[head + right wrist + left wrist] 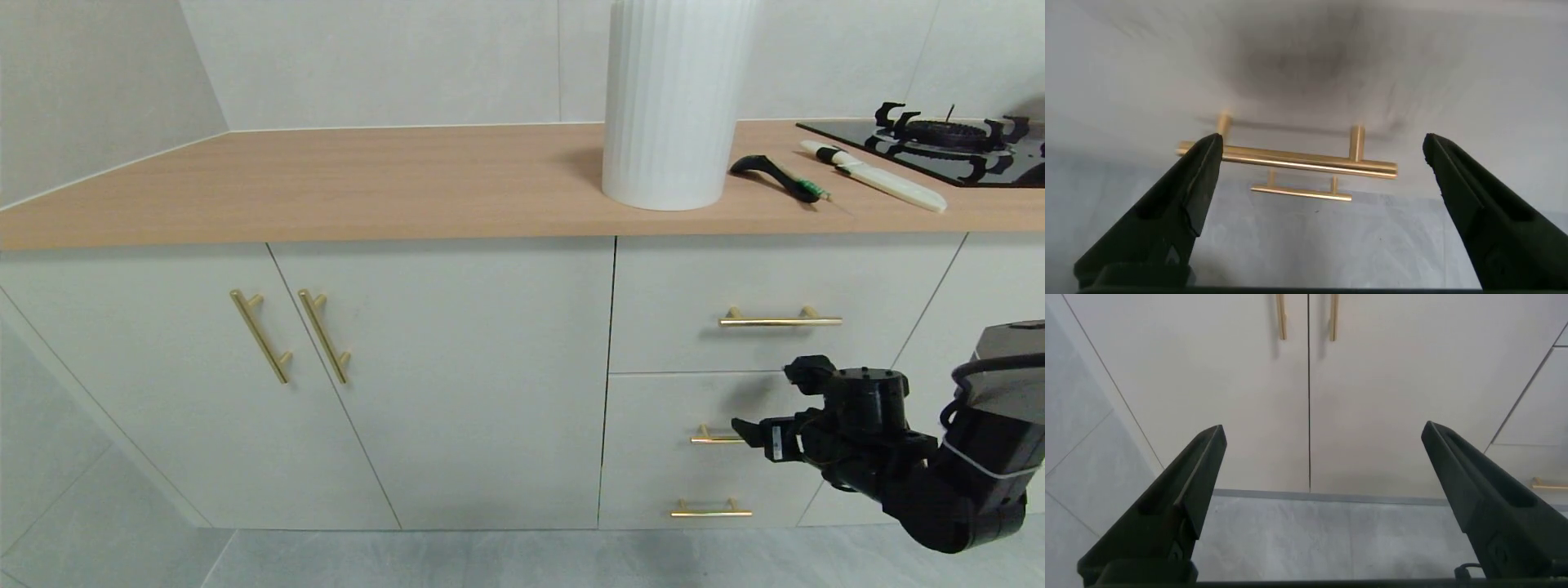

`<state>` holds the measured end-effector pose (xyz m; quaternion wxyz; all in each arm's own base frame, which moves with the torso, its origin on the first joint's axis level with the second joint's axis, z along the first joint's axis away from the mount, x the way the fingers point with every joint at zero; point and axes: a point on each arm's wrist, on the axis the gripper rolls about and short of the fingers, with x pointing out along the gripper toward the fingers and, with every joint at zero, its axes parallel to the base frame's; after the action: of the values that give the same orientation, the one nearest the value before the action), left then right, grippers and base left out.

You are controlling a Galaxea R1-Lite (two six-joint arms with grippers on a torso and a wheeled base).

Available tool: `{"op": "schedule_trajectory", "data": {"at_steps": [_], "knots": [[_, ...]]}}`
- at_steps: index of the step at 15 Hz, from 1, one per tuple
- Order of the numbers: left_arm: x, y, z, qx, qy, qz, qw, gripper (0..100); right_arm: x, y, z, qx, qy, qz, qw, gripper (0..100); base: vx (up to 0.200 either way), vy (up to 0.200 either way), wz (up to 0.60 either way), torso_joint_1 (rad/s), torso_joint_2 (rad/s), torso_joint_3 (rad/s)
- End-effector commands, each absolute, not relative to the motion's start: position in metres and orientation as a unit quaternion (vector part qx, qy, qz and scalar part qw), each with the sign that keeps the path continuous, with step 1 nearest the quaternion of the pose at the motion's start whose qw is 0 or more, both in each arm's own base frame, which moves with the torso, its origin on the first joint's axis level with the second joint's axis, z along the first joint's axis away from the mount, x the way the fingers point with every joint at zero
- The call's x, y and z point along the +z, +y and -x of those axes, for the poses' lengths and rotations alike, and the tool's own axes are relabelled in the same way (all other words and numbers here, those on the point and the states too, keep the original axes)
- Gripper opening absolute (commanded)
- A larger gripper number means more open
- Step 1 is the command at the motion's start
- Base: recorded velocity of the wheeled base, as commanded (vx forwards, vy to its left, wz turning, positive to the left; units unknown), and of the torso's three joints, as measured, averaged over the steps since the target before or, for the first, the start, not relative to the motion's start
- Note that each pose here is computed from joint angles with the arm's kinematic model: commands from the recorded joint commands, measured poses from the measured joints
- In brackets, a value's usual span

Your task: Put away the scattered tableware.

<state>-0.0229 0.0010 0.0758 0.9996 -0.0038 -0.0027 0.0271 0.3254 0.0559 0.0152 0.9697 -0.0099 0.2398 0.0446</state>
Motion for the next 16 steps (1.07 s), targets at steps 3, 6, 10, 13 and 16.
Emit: {"op": "schedule_trajectory", "data": {"at_steps": [3,6,10,13,16], "knots": [[0.076,0.001,0.023,0.028,-0.002,0.004,1.0,100,-0.011,0.057,-0.333,0.016,0.265,0.022,0.964,100,0.0,0.0,0.0,0.0,0.0,0.0],[0.076,0.001,0.023,0.028,-0.002,0.004,1.0,100,-0.016,0.059,-0.338,0.011,0.264,0.015,0.964,100,0.0,0.0,0.0,0.0,0.0,0.0],[0.076,0.001,0.023,0.028,-0.002,0.004,1.0,100,-0.023,0.063,-0.351,-0.017,0.229,0.005,0.973,100,0.0,0.0,0.0,0.0,0.0,0.0],[0.076,0.001,0.023,0.028,-0.002,0.004,1.0,100,-0.027,0.063,-0.352,-0.021,0.229,0.005,0.973,100,0.0,0.0,0.0,0.0,0.0,0.0],[0.076,0.001,0.023,0.028,-0.002,0.004,1.0,100,-0.028,0.063,-0.35,-0.021,0.234,0.007,0.972,100,0.0,0.0,0.0,0.0,0.0,0.0]]}}
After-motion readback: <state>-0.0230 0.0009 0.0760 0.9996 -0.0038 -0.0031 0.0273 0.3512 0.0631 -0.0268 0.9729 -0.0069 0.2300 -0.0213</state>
